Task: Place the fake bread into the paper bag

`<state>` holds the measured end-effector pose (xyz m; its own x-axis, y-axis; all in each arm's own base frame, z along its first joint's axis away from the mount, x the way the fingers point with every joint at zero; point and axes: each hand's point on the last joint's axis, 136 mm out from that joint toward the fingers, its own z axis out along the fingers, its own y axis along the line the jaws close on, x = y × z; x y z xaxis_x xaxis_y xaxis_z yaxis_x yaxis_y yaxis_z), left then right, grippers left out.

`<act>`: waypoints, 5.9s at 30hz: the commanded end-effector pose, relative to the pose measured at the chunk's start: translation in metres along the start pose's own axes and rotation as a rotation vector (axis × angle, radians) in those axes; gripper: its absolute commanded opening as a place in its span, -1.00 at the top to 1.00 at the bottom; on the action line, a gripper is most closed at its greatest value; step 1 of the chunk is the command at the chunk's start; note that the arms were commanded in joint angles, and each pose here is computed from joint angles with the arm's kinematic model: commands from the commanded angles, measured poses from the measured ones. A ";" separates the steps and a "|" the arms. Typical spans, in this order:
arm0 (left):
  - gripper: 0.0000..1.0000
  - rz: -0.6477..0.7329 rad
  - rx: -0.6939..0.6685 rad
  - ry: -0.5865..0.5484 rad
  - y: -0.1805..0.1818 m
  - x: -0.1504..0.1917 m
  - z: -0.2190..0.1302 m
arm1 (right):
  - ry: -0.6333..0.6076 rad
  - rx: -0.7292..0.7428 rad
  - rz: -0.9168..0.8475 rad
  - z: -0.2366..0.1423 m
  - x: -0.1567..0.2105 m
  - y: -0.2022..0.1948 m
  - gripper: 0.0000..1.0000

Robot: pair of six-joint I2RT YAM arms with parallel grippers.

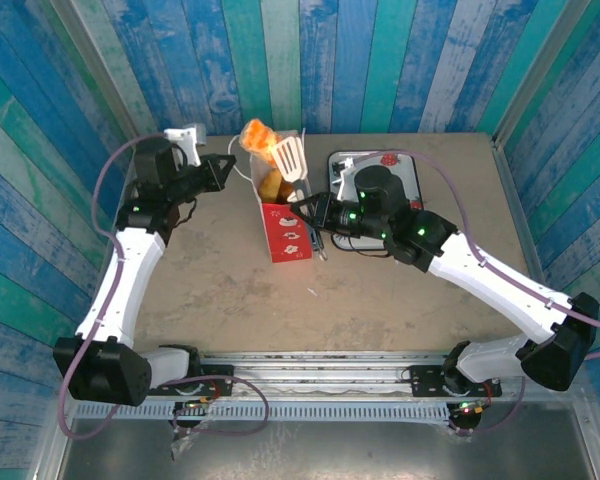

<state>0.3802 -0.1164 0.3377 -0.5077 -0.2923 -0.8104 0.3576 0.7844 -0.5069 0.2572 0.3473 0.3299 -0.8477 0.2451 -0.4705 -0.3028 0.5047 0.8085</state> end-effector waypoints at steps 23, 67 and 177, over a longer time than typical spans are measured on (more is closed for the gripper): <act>1.00 0.037 -0.102 -0.083 0.007 -0.011 -0.022 | 0.045 0.150 -0.095 -0.010 0.010 -0.043 0.23; -0.17 0.069 -0.081 -0.121 -0.002 -0.013 -0.034 | -0.260 0.028 -0.318 -0.130 -0.072 0.061 0.07; -0.88 -0.034 -0.796 -0.595 0.155 0.073 -0.126 | -0.622 1.142 -0.274 -0.232 -0.083 -0.310 -1.00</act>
<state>0.2981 0.0388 0.2227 -0.0672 -0.4137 -0.9079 -0.3559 0.8601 -0.3656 0.3103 0.0001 0.1945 -0.5092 0.2316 -0.8289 0.2992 0.9507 0.0818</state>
